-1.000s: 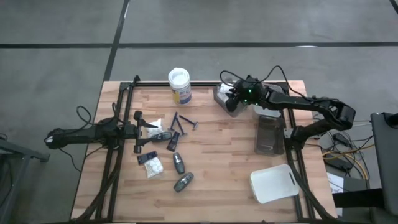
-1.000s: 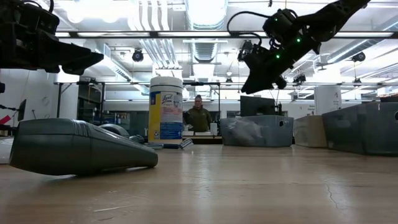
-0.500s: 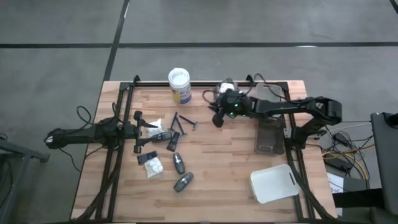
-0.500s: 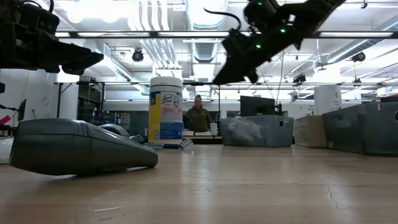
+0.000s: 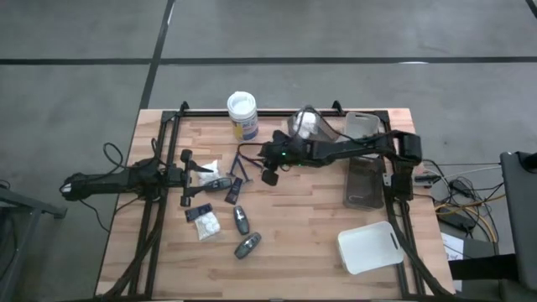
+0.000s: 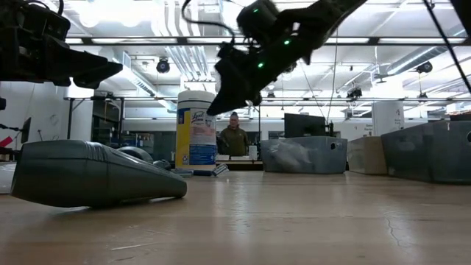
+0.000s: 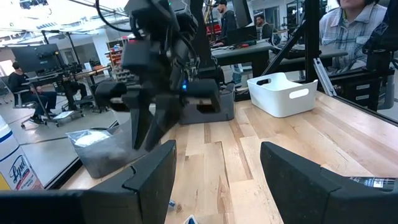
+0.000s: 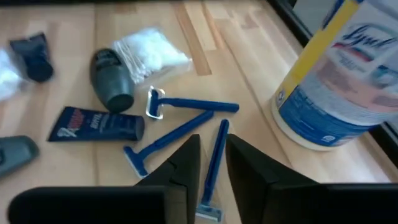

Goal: Pick & Place Travel size toiletries
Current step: Put the right blue razor into the gray bin

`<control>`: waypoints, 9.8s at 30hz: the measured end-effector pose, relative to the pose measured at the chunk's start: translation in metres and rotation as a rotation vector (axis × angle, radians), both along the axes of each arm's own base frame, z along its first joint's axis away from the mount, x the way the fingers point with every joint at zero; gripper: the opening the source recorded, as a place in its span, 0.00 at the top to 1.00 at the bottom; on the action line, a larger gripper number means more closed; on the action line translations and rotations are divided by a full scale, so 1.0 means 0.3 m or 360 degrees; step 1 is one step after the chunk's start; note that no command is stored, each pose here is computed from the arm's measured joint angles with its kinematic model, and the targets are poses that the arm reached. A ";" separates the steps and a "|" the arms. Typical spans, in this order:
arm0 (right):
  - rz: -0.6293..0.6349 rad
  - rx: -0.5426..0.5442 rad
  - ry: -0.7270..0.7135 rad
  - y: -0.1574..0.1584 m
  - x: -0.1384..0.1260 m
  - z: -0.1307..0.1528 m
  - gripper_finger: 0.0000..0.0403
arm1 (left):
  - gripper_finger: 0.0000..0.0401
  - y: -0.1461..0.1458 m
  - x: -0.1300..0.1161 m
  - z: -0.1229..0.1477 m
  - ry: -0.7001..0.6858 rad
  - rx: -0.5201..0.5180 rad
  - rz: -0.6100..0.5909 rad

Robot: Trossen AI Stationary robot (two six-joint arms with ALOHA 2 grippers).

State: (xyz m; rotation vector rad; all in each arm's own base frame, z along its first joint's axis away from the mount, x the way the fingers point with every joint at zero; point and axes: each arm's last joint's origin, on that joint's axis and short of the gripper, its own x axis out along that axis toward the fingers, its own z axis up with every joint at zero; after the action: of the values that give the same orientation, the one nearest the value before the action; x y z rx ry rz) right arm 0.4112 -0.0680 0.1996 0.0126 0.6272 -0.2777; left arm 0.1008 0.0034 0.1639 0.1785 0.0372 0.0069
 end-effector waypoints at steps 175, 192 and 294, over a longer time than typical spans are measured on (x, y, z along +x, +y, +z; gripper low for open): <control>-0.1390 -0.0002 0.0100 -0.159 -1.029 0.025 0.88 | 0.41 0.000 0.000 0.000 -0.0001 0.0000 -0.0001; -0.1699 0.0336 -0.0059 -0.171 -1.018 -0.054 0.86 | 0.41 0.000 0.000 0.000 -0.0001 0.0000 -0.0001; -0.0337 0.0225 0.0109 -0.042 -0.326 0.006 0.89 | 0.40 0.000 0.000 0.000 -0.0002 0.0000 0.0000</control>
State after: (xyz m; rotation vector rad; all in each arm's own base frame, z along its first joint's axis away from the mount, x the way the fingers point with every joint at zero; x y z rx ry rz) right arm 0.3133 -0.0805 0.2014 0.2071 0.7141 -0.4391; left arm 0.1010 0.0034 0.1640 0.1785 0.0361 0.0071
